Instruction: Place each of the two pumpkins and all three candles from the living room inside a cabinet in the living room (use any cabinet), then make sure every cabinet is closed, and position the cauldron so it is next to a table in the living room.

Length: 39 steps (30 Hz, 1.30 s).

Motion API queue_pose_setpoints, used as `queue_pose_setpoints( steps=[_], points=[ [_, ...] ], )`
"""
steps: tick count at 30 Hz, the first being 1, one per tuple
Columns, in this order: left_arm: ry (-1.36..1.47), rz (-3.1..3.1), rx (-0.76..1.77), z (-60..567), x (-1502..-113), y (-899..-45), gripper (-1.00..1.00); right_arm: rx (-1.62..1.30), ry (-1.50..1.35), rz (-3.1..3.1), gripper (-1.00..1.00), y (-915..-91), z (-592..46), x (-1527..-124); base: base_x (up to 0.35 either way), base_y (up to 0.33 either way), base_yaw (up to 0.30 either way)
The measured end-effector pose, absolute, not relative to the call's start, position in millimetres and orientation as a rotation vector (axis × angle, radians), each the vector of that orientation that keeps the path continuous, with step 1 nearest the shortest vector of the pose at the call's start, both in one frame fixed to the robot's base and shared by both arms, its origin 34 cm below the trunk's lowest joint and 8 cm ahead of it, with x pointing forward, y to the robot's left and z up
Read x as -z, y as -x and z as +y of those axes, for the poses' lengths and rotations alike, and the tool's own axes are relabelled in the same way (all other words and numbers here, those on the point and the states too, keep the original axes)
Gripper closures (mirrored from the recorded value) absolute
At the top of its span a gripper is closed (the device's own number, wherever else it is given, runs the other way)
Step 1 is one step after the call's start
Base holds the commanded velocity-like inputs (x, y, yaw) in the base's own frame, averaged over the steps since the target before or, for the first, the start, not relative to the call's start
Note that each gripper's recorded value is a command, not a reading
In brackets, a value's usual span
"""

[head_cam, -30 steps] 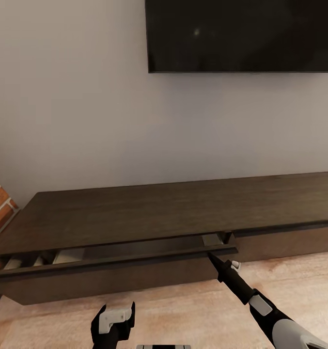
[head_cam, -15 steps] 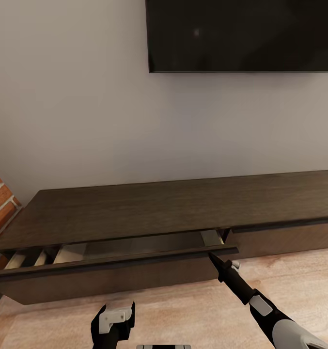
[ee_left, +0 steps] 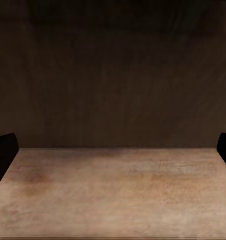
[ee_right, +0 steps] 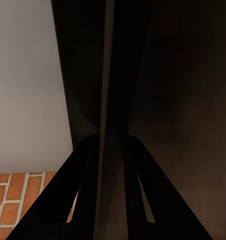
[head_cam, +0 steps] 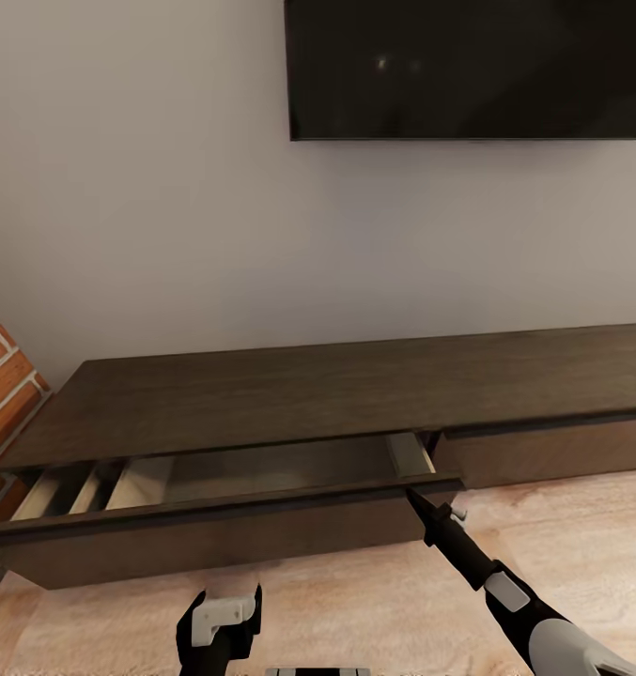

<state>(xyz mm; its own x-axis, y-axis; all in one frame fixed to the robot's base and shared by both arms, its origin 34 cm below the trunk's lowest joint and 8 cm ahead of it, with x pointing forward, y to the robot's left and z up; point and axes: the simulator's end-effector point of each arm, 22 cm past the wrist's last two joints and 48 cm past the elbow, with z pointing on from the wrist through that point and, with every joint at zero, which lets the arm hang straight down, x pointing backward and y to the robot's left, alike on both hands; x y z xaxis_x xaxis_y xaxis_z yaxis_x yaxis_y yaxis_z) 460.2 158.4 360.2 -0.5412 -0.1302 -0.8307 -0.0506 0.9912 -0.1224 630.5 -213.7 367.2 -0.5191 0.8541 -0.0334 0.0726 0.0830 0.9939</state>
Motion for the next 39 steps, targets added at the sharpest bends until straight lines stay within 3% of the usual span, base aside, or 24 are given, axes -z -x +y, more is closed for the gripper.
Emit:
queue_pose_setpoints(
  steps=[39],
  points=[
    [0.125, 2.143, 0.101, 158.5, -360.0, -460.4, -1.0, -1.487, -0.957, 1.679, 1.0, -634.2, -221.5, -367.3, -0.097, 0.0, 0.0]
  ],
)
